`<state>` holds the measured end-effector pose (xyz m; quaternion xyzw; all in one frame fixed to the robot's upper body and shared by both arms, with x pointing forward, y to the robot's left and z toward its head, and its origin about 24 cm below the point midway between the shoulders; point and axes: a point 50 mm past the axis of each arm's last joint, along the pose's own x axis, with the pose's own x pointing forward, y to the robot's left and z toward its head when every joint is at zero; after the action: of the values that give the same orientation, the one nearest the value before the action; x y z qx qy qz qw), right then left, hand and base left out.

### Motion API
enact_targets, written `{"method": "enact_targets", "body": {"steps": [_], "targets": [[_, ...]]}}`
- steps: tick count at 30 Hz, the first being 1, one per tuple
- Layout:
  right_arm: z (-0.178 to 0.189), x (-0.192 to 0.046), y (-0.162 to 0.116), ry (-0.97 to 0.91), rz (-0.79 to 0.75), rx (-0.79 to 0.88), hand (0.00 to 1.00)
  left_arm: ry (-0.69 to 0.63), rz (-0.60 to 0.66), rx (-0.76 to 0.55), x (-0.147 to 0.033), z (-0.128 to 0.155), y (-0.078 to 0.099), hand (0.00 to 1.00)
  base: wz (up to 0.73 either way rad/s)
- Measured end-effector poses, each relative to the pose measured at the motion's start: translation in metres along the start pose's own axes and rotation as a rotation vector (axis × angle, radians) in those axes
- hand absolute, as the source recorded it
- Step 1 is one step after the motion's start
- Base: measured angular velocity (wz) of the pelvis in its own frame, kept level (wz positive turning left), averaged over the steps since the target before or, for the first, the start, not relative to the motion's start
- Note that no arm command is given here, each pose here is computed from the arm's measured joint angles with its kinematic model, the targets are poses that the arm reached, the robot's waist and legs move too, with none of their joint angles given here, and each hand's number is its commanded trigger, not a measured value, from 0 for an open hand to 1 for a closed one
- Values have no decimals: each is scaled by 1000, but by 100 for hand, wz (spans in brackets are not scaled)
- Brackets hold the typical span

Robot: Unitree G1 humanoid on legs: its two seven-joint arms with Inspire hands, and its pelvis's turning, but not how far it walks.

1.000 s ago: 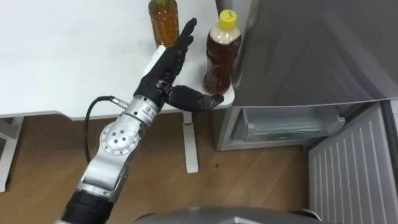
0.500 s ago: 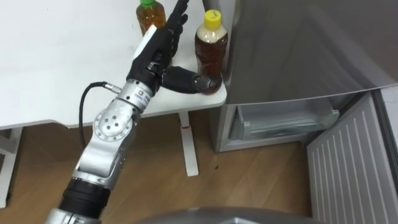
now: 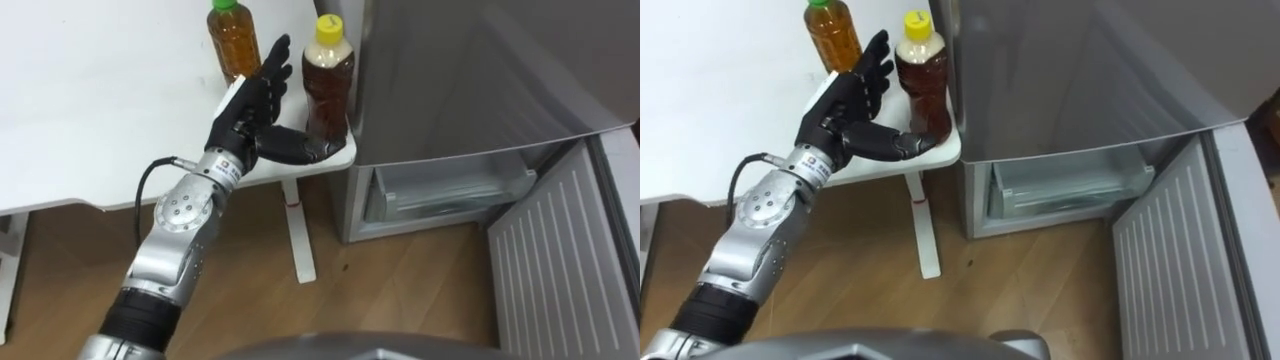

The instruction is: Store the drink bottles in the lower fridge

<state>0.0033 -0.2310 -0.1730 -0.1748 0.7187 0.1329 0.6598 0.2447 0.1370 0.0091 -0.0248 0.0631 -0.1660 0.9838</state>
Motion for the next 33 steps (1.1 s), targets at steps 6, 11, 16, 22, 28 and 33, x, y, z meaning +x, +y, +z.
{"method": "enact_targets", "body": {"steps": [6, 11, 16, 22, 28, 33], "targets": [[-1, 0, 1, 6, 26, 24, 0, -5, 0, -43, 0, 1, 2, 0, -8], [0, 0, 1, 2, 38, 39, 0, 5, 10, -44, 1, -1, 7, 0, -7], [0, 0, 1, 1, 38, 54, 0, 21, 19, -45, 4, -1, 11, 0, -2], [1, -1, -1, 3, 38, 36, 0, -12, 1, -67, 12, 9, 10, 0, 0], [0, 0, 0, 5, 39, 31, 0, -18, -7, -66, 14, 12, 10, 64, 0], [5, -1, -2, -14, 29, 21, 0, -14, -4, -67, 14, 12, 11, 100, 0]]}}
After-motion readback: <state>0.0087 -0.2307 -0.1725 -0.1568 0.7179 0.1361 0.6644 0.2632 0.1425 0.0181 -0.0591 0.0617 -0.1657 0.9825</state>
